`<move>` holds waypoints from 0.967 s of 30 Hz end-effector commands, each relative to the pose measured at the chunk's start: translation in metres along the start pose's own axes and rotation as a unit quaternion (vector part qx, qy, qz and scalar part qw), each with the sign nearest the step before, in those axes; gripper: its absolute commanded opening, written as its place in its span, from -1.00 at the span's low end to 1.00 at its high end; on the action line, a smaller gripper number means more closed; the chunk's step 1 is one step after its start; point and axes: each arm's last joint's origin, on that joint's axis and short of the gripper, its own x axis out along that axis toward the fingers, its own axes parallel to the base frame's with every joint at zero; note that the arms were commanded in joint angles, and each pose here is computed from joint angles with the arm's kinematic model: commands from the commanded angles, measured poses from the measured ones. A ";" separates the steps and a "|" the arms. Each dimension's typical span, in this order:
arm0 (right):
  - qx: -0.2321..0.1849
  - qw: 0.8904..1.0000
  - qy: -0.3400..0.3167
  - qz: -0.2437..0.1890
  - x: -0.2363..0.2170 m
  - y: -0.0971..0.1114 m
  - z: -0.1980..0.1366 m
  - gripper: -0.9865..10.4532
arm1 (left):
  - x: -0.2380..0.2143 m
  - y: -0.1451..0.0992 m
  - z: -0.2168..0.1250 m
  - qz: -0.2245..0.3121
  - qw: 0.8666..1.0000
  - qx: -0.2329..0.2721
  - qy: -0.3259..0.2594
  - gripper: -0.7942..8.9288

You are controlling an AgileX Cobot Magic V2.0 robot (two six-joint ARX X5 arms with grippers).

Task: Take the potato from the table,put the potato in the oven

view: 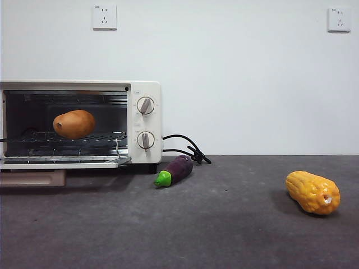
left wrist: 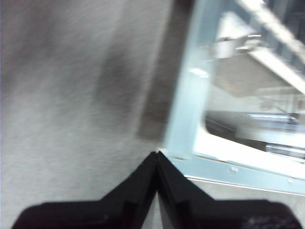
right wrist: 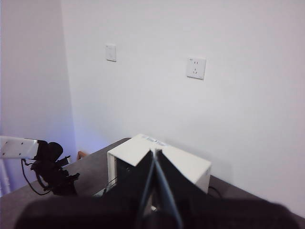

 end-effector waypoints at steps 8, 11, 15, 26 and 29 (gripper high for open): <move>0.122 0.989 0.035 0.072 0.000 -0.017 -0.075 -0.84 | 0.021 0.012 -0.001 -0.001 0.999 -0.024 0.033 -0.85; 0.182 0.977 0.055 0.095 -0.001 -0.040 -0.101 -0.84 | 0.023 0.011 -0.001 0.015 0.999 -0.020 0.036 -0.85; 0.186 0.977 0.057 0.090 -0.001 -0.052 -0.128 -0.84 | 0.024 0.010 -0.002 0.022 0.999 -0.020 0.043 -0.85; 0.215 0.971 0.063 0.089 -0.001 -0.060 -0.151 -0.84 | 0.037 0.001 -0.005 0.009 0.997 -0.011 0.072 -0.85; 0.215 0.970 0.065 0.090 -0.001 -0.059 -0.152 -0.84 | 0.045 0.002 -0.006 -0.001 0.996 -0.015 0.085 -0.85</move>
